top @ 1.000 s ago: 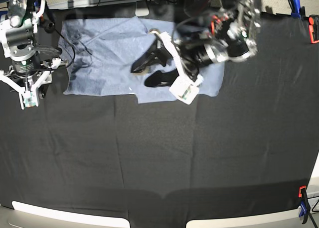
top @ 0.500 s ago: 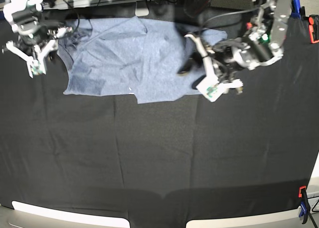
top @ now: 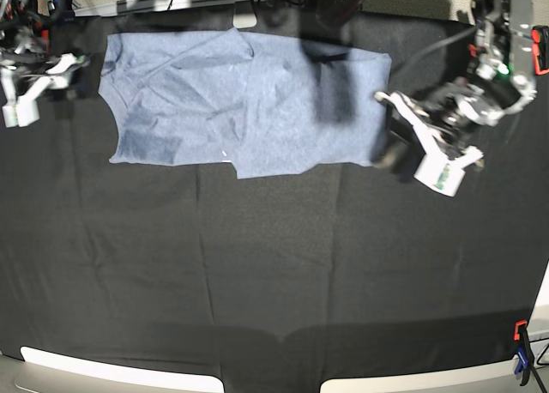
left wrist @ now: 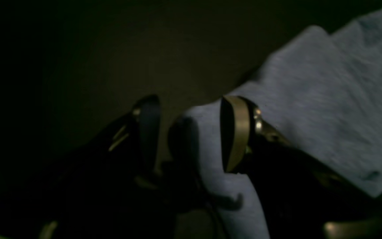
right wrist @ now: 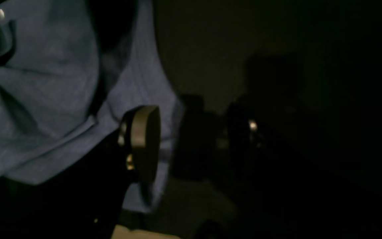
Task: Layout the t-shirt on the table in an organized manner, then fold the t-shirt properly
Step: 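Release the left gripper and grasp the other shirt end with the right gripper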
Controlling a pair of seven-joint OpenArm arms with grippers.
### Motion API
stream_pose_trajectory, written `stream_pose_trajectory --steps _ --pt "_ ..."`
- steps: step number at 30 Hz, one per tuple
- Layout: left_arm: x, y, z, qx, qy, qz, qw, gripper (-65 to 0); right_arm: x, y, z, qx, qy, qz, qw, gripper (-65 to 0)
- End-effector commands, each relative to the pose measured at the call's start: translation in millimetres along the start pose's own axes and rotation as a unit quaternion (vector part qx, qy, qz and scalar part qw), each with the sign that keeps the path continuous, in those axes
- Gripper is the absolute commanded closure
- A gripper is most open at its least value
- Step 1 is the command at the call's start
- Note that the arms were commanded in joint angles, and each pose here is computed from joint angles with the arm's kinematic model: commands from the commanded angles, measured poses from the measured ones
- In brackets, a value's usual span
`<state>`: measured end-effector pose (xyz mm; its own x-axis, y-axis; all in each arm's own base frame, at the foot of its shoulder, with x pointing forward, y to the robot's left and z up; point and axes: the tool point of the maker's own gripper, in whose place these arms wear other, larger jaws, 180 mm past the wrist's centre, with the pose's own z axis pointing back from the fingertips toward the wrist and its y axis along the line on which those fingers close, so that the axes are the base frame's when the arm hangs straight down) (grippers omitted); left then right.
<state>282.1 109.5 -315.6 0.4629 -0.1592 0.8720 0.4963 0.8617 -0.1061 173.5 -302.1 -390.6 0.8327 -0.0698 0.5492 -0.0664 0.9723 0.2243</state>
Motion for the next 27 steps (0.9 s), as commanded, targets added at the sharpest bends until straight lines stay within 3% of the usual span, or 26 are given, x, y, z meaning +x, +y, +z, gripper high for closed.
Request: stream_pose_trajectory --steps 1,10,22,27 --pt "5 8 2 0.006 -0.014 0.010 1.000 -26.9 11 0 -1 0.013 -0.015 0.004 0.9998 -31.6" --pt "-53 36 -3 0.017 0.039 0.074 0.996 -26.9 0 27 -36 0.083 0.014 -0.027 0.9961 -31.6" --pt "-50 38 -5 0.016 0.033 0.072 0.997 -26.9 -16 67 -53 0.133 0.029 -0.043 0.9898 -31.4" --pt "-50 38 -5 0.016 0.033 0.072 0.997 -26.9 -17 76 -56 0.145 0.025 -0.046 0.9881 -24.1"
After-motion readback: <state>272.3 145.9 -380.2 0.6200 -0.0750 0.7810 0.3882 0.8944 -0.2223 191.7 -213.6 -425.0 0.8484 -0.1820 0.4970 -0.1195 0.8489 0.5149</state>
